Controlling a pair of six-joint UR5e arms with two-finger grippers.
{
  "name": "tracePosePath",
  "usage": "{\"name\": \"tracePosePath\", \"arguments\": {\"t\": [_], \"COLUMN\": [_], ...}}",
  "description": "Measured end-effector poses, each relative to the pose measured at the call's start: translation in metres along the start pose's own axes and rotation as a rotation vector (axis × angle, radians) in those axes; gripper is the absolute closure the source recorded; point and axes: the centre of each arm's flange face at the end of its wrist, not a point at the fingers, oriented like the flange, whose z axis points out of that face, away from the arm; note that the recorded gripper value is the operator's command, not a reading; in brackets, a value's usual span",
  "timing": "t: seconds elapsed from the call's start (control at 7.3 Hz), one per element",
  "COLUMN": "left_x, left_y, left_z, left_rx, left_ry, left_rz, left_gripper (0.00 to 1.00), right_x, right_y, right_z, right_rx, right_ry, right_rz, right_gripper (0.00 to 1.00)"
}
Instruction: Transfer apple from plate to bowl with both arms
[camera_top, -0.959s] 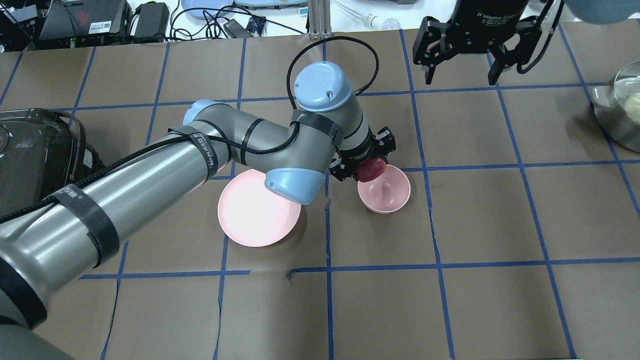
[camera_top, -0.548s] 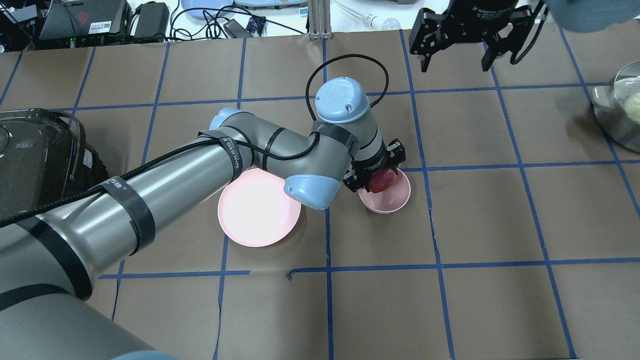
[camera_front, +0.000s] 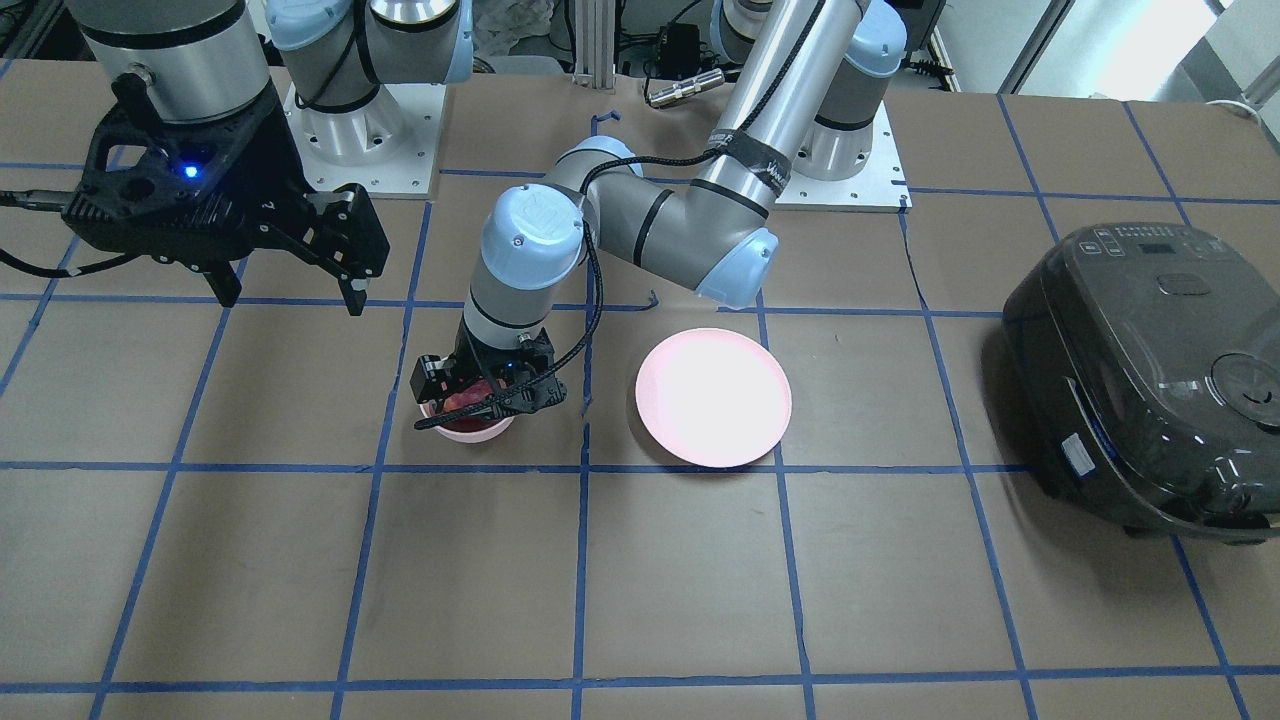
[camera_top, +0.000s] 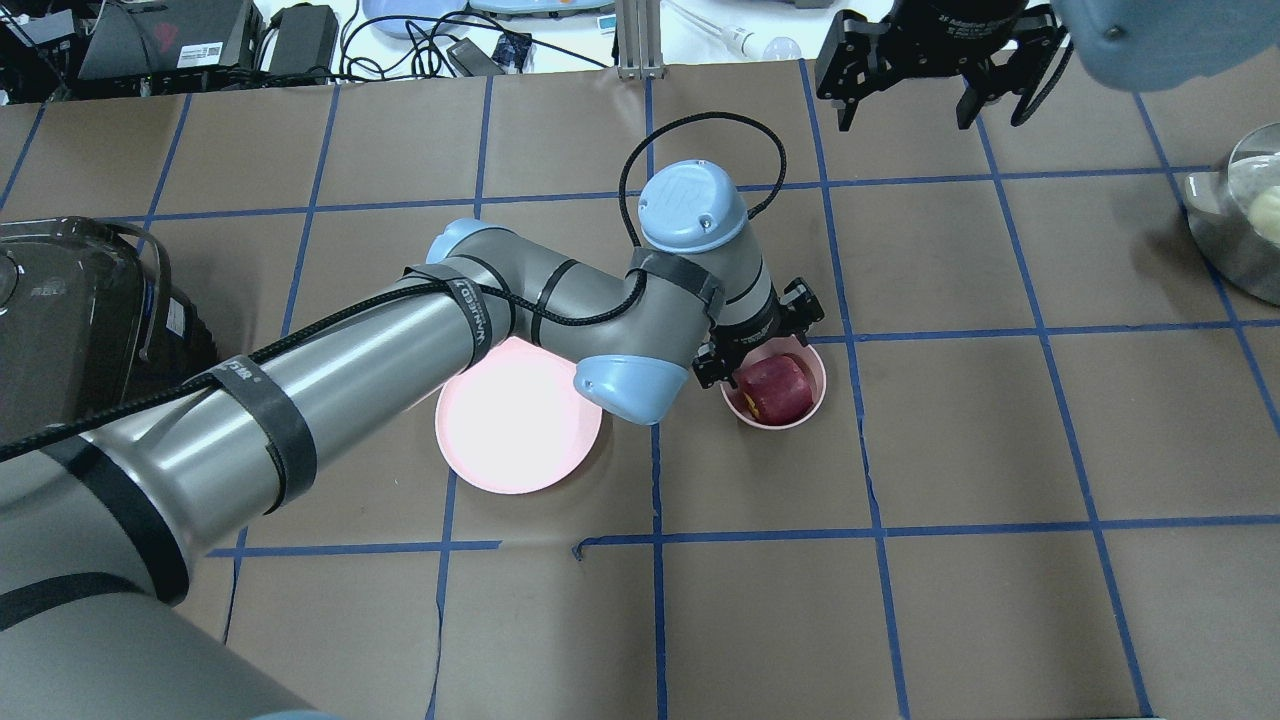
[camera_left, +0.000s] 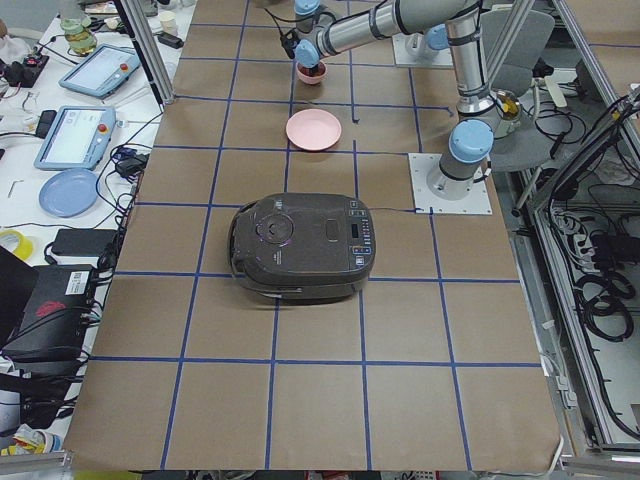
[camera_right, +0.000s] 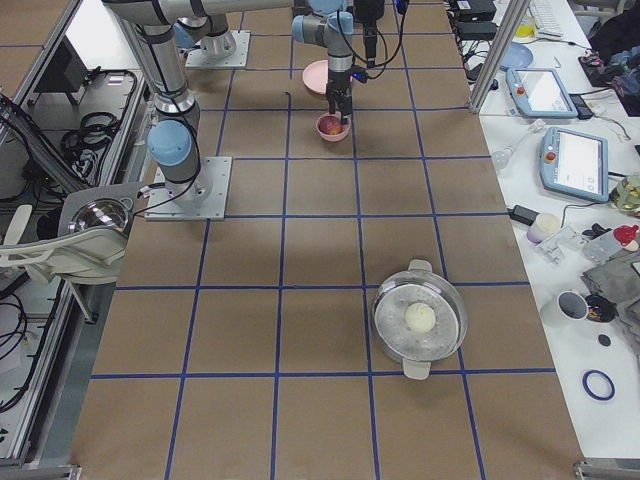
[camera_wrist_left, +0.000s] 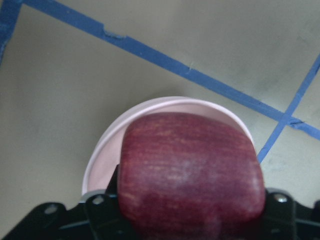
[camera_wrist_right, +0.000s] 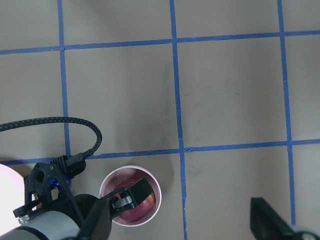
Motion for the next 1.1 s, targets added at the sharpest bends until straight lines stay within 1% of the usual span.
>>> {"name": "tracePosePath", "arguments": {"t": [0.14, 0.27, 0.41, 0.55, 0.68, 0.82, 0.96, 1.1], "left_x": [-0.002, -0.013, -0.037, -0.065, -0.093, -0.126, -0.158, -0.184], "left_y": [-0.007, -0.023, -0.044, -0.062, -0.078, -0.099, -0.119, -0.132], "left_z": [-0.017, -0.038, -0.062, -0.094, -0.142, -0.203, -0.259, -0.307], "left_rx": [0.02, 0.034, 0.03, 0.022, 0.026, 0.028, 0.034, 0.05], "left_ry": [0.013, 0.019, 0.005, -0.027, -0.087, -0.158, -0.194, -0.209], "left_rz": [0.059, 0.108, 0.17, 0.254, 0.367, 0.461, 0.487, 0.47], "left_gripper": [0.0, 0.0, 0.0, 0.0, 0.0, 0.0, 0.0, 0.0], "right_x": [0.0, 0.0, 0.0, 0.0, 0.0, 0.0, 0.0, 0.0], "right_y": [0.0, 0.0, 0.0, 0.0, 0.001, 0.001, 0.001, 0.001], "right_z": [0.0, 0.0, 0.0, 0.0, 0.0, 0.001, 0.001, 0.001], "right_rx": [0.0, 0.0, 0.0, -0.001, -0.002, -0.002, -0.003, -0.003], "right_ry": [0.0, 0.0, 0.0, 0.0, 0.001, 0.001, 0.001, 0.001], "right_rz": [0.0, 0.0, 0.0, 0.0, 0.0, -0.001, 0.0, -0.001], "right_gripper": [0.0, 0.0, 0.0, 0.0, 0.0, 0.0, 0.0, 0.0]}}
